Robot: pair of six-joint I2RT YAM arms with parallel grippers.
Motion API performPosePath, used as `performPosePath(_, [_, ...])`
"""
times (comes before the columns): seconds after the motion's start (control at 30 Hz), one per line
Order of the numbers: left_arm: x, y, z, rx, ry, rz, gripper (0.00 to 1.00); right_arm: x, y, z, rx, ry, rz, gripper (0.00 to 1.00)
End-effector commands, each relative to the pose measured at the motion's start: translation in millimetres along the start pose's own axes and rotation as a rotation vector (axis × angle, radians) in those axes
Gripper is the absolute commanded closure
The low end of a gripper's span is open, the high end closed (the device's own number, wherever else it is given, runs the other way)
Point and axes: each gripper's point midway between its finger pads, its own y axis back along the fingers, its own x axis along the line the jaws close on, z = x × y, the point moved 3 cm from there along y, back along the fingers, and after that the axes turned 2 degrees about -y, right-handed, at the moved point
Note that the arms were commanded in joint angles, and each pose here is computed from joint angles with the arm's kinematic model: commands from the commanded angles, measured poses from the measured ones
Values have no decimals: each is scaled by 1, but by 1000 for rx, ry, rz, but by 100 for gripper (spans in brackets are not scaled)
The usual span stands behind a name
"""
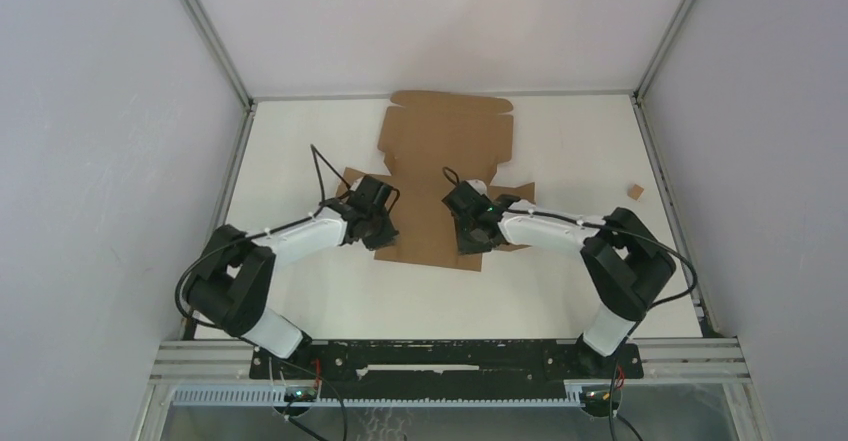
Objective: Fold the paper box
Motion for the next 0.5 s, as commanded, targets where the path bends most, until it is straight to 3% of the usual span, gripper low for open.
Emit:
performPosePath(0.0, [-21, 51, 28, -84, -45, -96, 95, 13, 66, 51, -186, 29, 152, 60])
performPosePath(0.1, [-28, 85, 44, -157, -45, -168, 86, 15, 113, 71, -264, 25, 269, 52])
performPosePath(0.23, [-32, 131, 63, -261, -59, -235, 66, 11, 172, 87, -365, 54, 368, 36])
performPosePath(0.47, [-5, 154, 59, -342, -14, -240, 59, -18, 162, 69, -295, 153, 185, 35])
